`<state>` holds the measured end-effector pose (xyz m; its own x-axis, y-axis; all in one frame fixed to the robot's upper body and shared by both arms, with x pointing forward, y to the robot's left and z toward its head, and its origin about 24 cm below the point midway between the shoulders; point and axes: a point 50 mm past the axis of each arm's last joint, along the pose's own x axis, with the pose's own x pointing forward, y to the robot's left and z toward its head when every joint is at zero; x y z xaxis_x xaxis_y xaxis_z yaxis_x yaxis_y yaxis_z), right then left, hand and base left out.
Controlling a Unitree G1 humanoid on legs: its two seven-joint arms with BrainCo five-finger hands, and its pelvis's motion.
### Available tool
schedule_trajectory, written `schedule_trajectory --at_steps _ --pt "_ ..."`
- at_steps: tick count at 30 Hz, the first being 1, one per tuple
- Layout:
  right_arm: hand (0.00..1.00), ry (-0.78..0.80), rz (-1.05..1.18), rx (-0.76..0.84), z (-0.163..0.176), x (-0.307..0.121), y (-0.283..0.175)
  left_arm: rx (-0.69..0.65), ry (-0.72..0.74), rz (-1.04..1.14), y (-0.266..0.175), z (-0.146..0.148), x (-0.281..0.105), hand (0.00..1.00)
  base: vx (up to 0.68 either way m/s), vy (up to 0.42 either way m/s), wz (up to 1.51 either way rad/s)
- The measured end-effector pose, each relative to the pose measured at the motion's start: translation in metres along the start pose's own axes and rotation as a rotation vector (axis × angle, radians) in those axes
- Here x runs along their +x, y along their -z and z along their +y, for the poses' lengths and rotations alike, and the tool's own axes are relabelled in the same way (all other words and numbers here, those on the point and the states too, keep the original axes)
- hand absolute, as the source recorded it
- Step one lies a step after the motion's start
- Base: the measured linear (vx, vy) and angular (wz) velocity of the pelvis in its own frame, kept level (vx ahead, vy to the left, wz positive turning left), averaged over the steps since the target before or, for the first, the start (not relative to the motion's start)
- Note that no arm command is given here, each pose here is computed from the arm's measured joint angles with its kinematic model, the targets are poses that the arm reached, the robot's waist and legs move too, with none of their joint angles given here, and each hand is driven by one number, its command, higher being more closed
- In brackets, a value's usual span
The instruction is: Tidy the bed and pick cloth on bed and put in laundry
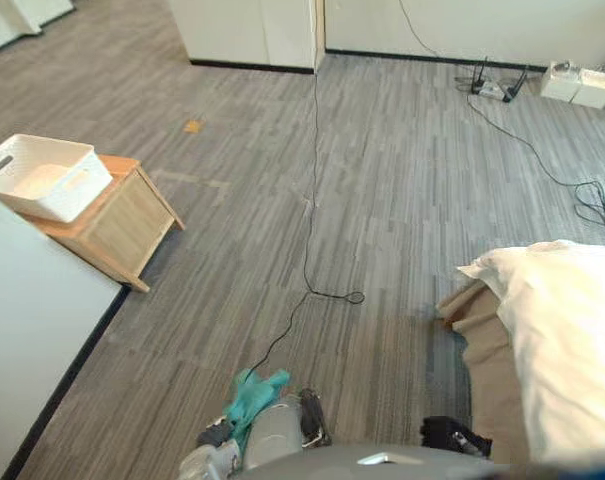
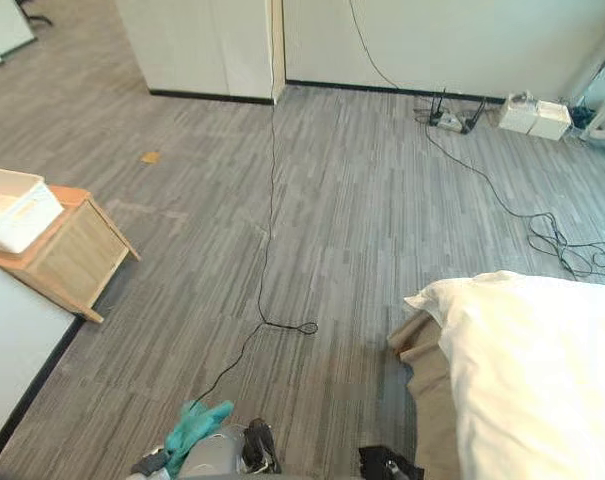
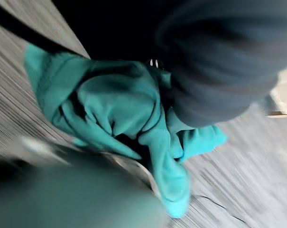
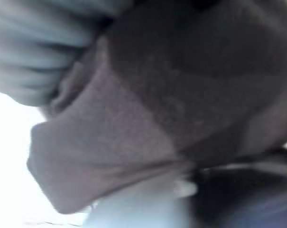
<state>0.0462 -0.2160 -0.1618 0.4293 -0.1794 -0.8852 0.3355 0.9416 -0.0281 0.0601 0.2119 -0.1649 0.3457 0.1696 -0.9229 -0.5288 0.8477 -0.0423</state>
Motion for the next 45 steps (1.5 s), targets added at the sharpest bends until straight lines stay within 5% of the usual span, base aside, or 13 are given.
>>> schedule_trajectory --at_steps 5,12,22,30,40,45 --pt "1.00 0.028 0.010 0.039 -0.003 0.003 -0.004 0.147 -0.008 0.077 0.014 0.009 -0.002 1.00 0.36 0.176 0.17" --pt "1.00 0.031 0.028 0.144 -0.001 -0.001 0.006 0.295 0.072 -0.005 -0.017 -0.021 0.006 1.00 0.34 0.056 0.74" --pt "1.00 0.023 0.032 0.187 0.001 0.003 -0.003 0.284 0.128 -0.012 -0.012 -0.054 0.006 1.00 0.67 -0.232 0.38" --pt "1.00 -0.009 0.026 0.014 0.003 0.010 -0.021 0.190 0.053 -0.137 -0.033 -0.035 0.003 1.00 0.61 -0.196 0.02" --pt "1.00 -0.170 -0.059 -0.200 0.037 0.021 -0.054 0.200 0.118 -0.160 -0.043 -0.049 0.005 1.00 0.61 0.057 0.32" --pt "1.00 -0.134 0.025 -0.138 0.039 0.019 -0.036 0.262 0.063 -0.121 -0.042 -0.031 0.006 1.00 0.44 0.135 0.87"
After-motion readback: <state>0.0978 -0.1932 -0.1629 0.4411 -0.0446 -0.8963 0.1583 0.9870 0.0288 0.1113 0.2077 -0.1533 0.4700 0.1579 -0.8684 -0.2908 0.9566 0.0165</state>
